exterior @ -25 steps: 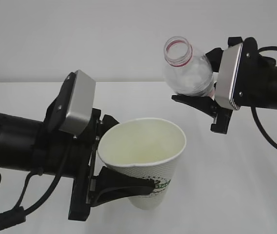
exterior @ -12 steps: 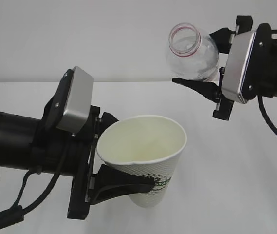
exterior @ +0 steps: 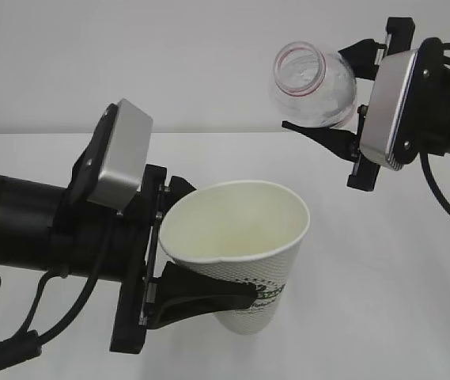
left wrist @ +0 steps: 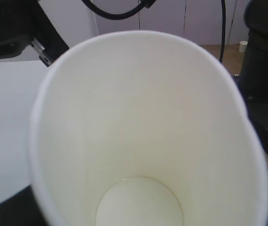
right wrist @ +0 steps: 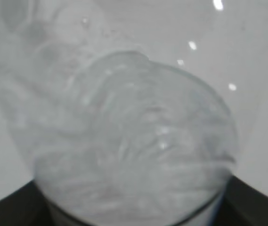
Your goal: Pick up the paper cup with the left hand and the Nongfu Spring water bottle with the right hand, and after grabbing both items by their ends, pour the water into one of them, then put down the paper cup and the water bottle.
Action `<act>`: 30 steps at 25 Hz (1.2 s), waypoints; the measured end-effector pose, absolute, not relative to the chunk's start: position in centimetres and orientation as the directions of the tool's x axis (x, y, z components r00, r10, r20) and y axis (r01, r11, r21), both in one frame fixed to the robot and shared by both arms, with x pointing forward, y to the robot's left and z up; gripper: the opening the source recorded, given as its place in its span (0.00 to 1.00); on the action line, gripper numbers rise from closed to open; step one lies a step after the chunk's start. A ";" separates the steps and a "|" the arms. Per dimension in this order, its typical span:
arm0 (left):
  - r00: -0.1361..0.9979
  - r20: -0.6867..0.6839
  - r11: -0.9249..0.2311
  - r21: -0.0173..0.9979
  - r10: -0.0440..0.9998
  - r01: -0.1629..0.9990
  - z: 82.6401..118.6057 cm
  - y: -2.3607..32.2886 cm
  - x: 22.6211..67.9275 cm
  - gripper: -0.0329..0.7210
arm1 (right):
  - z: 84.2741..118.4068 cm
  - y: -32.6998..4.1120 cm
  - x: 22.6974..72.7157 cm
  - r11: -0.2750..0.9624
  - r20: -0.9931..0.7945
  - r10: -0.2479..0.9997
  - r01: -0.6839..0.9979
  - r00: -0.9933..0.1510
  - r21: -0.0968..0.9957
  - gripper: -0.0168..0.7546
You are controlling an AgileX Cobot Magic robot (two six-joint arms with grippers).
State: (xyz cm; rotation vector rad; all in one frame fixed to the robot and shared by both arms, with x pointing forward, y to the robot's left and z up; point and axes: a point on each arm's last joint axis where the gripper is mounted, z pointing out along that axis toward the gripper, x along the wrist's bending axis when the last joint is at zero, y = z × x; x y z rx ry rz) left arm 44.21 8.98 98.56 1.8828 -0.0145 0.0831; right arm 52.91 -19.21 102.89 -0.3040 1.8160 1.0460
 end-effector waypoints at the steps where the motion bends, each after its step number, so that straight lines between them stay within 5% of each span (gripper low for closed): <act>1: 0.998 0.065 -0.308 0.950 0.027 -0.053 98.6 8.9 44.1 0.71 | 102.9 -19.2 52.9 0.599 -0.842 0.233 -0.611 -0.486 0.518 0.65; 30: 0.998 0.047 -0.373 0.928 0.052 -0.024 98.0 7.6 43.4 0.69 | 103.0 -19.1 52.8 0.624 -0.944 0.087 -0.722 -0.317 0.300 0.65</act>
